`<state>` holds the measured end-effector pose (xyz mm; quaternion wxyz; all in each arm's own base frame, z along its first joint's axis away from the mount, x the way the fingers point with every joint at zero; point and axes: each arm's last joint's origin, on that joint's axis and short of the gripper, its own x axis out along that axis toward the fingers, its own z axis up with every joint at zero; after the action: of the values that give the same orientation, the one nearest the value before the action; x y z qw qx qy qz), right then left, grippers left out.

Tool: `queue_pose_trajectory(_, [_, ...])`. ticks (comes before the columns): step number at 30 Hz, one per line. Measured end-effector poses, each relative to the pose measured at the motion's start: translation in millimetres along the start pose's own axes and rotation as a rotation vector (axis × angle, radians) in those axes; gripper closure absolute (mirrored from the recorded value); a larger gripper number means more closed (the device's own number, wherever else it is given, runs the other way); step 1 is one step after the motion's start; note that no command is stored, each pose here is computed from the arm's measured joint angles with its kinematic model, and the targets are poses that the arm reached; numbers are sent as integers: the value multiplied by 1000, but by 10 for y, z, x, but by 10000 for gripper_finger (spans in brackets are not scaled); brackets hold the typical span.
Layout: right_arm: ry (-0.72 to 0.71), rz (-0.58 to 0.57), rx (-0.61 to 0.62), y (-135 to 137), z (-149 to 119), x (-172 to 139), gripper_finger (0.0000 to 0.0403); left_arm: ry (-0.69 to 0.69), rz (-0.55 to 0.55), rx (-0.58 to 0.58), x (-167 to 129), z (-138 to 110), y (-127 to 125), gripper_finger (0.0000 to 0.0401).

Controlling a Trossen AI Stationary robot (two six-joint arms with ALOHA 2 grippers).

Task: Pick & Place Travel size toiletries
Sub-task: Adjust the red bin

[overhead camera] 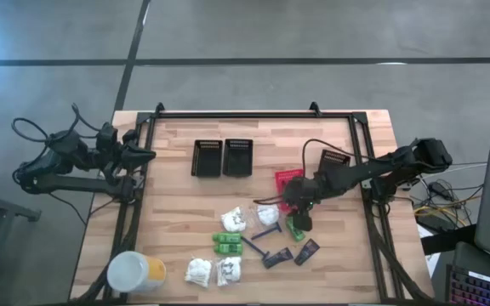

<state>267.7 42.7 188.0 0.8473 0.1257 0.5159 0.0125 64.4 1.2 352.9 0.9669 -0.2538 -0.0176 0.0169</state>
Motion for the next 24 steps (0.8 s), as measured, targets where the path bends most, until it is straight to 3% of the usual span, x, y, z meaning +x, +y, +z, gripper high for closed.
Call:
queue_pose_trajectory(7, [-104, -156, 17, 70, 283, -188, 232, 0, 0, 0, 0, 0, 0, 366])
queue_pose_trajectory(16, [266, -250, -152, 232, 203, -16, 211, 0, 0, 0, 0, 0, 0, 366])
queue_pose_trajectory(24, [349, -282, -200, 305, 222, 256, 244, 0, 0, 0, 0, 0, 0, 366])
